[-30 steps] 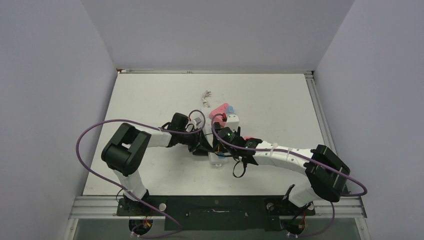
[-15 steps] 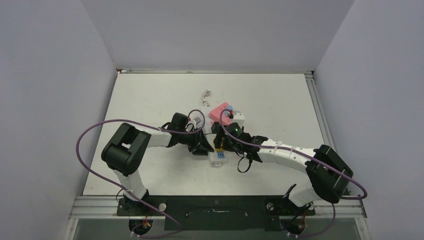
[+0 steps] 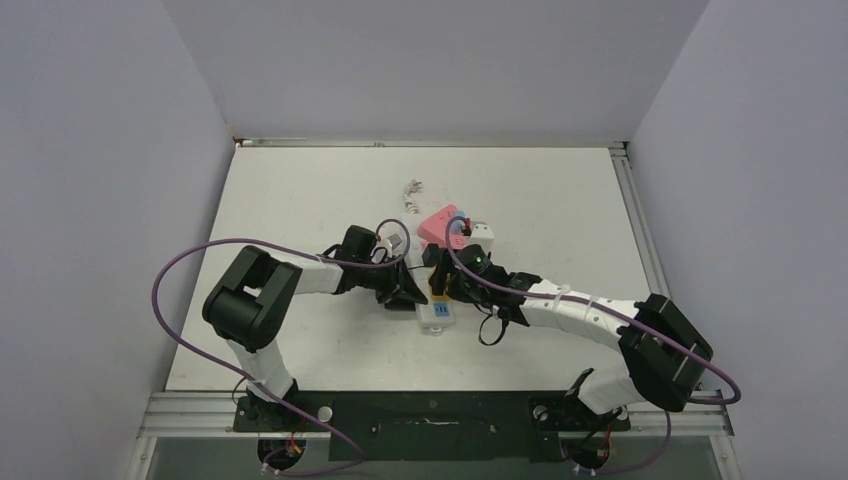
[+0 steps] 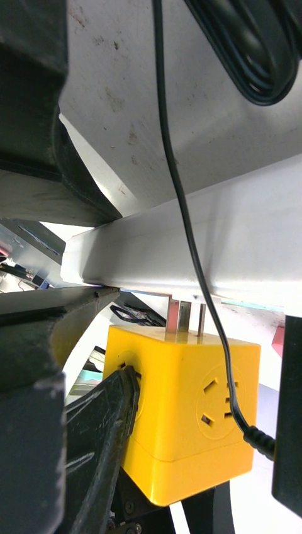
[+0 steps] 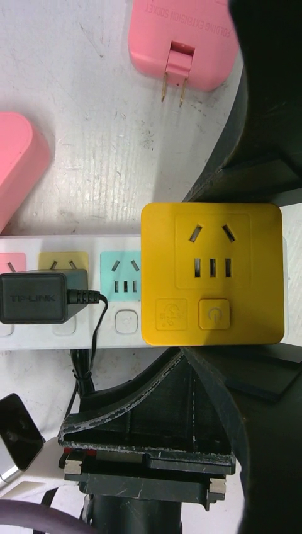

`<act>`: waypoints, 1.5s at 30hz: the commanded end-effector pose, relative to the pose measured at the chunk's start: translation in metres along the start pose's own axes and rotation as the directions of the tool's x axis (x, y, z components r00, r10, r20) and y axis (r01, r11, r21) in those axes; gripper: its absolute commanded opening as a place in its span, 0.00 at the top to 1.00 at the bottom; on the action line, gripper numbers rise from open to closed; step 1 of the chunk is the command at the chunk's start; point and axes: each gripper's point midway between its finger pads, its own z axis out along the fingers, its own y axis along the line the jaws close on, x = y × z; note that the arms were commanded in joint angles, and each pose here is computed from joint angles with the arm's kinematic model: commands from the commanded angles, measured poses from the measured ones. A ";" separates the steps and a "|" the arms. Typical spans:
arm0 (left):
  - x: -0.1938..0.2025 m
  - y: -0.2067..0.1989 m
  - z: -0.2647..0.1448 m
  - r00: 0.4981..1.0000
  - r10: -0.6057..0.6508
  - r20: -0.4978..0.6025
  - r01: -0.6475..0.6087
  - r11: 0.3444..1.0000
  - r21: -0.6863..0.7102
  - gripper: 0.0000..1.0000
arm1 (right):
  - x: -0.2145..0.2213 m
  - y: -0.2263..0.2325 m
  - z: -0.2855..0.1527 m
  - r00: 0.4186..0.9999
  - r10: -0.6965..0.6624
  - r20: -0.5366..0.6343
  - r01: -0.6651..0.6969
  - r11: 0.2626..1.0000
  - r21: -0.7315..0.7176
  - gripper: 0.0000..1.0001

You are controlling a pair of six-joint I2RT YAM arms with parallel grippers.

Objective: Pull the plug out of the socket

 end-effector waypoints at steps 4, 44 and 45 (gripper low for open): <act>-0.005 -0.003 -0.001 1.000 0.022 0.005 -0.022 1.000 -0.002 1.00 | -0.042 0.022 -0.014 0.986 0.040 0.159 -0.031 0.997 -0.064 0.95; -0.007 -0.002 -0.004 0.999 0.038 0.015 -0.037 0.999 -0.029 1.00 | -0.082 -0.152 0.003 0.966 0.167 0.198 -0.200 0.966 0.161 0.78; -0.007 -0.003 -0.003 0.999 0.040 0.015 -0.039 0.999 -0.027 1.00 | -0.081 -0.160 0.003 0.962 0.169 0.213 -0.212 0.957 0.197 0.77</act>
